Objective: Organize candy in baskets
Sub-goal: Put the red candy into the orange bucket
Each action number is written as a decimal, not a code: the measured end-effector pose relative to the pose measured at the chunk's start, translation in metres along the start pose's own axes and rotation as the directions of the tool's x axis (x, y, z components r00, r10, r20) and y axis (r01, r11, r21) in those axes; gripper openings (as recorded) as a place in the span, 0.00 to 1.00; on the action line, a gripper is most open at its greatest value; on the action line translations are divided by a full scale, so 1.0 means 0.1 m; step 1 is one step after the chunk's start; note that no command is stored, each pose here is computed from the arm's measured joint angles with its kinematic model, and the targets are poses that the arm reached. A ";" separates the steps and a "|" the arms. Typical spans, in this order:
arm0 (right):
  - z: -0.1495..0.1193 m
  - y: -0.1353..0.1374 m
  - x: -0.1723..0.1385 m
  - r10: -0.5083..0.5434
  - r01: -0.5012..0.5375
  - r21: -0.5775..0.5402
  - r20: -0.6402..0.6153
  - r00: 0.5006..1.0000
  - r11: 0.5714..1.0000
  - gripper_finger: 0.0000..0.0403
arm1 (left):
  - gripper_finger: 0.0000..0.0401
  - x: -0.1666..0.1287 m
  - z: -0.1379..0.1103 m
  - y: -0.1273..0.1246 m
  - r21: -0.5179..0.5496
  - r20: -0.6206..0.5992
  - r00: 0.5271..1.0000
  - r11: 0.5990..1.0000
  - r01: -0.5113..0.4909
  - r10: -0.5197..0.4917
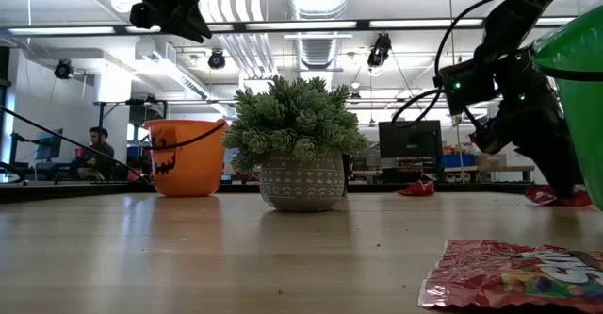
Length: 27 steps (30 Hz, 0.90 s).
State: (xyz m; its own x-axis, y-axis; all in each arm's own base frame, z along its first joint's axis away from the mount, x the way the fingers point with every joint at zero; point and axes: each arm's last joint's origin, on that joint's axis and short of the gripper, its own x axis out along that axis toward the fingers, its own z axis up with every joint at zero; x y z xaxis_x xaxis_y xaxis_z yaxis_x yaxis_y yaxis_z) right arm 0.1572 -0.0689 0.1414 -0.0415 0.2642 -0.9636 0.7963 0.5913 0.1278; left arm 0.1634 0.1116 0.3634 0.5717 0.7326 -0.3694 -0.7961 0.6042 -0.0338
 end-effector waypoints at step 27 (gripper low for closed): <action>0.14 0.18 -0.41 0.086 -0.080 -0.080 0.086 0.993 0.994 0.02 | 0.28 0.00 0.00 0.00 0.006 0.003 1.000 1.000 0.001 -0.001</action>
State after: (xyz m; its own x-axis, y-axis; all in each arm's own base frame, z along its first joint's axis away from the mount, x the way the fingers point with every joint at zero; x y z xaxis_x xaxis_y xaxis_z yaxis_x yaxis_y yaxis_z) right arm 0.1818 -0.0796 0.1804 0.0797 0.2475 -0.9656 0.7463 0.6274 0.2224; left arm 0.1633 0.1116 0.3638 0.5729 0.7333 -0.3661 -0.7946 0.6064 -0.0286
